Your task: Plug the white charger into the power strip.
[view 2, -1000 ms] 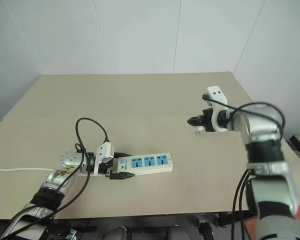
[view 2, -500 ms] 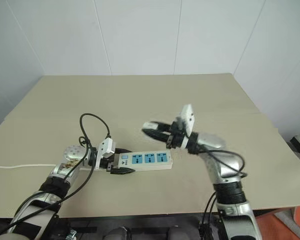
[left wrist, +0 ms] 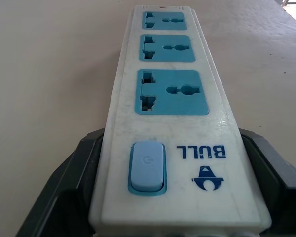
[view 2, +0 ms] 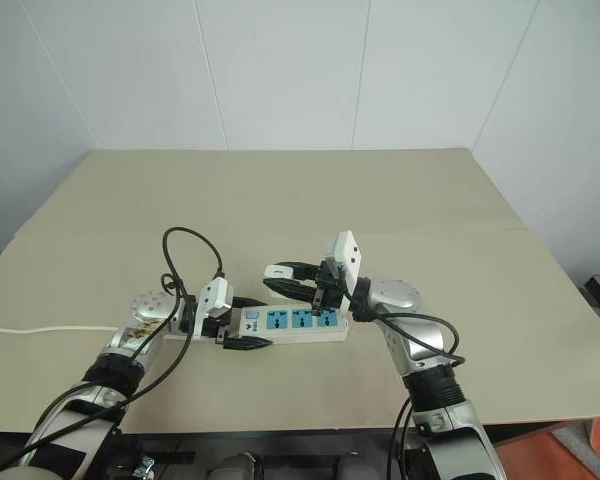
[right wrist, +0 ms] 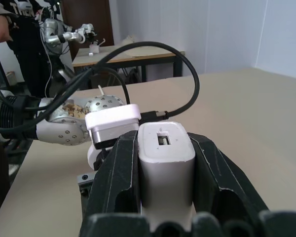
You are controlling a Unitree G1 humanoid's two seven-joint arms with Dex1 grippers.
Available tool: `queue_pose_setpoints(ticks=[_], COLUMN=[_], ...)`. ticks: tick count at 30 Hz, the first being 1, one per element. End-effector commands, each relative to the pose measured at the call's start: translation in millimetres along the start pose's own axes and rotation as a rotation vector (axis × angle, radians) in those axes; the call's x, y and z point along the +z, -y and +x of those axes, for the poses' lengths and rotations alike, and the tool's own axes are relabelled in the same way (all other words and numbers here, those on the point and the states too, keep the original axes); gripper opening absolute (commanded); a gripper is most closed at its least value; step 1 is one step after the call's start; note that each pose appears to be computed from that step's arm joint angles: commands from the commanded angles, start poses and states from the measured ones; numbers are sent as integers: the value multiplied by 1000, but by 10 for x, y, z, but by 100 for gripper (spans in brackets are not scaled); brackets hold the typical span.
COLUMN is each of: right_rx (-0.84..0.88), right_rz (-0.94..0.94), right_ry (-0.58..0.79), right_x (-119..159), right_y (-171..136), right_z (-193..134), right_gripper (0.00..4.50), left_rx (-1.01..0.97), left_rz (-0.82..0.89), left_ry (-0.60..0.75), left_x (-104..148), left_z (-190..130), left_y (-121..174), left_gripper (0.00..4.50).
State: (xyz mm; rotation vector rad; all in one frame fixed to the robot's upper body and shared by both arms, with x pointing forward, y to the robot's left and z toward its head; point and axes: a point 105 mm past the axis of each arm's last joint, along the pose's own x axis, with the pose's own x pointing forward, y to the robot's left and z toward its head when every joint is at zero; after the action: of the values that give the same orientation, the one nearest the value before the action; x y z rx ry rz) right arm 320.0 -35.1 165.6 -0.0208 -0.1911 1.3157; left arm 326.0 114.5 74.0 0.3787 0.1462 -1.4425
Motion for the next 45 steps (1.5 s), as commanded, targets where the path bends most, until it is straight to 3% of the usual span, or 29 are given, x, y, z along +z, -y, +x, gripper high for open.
queue_pose_setpoints(ticks=[1,45], right_rx=[-18,80], right_rz=[-61,-87], right_ry=[5,-40], right_x=[82,-227], right_y=[33,-129], right_z=[91,174], right_gripper=[111,111], left_rx=[-37,-67], left_rz=[-19,-20], left_ry=[-4,-14], left_x=[-21,22], left_z=[15,-37], left_y=[66,133], left_gripper=[332,332])
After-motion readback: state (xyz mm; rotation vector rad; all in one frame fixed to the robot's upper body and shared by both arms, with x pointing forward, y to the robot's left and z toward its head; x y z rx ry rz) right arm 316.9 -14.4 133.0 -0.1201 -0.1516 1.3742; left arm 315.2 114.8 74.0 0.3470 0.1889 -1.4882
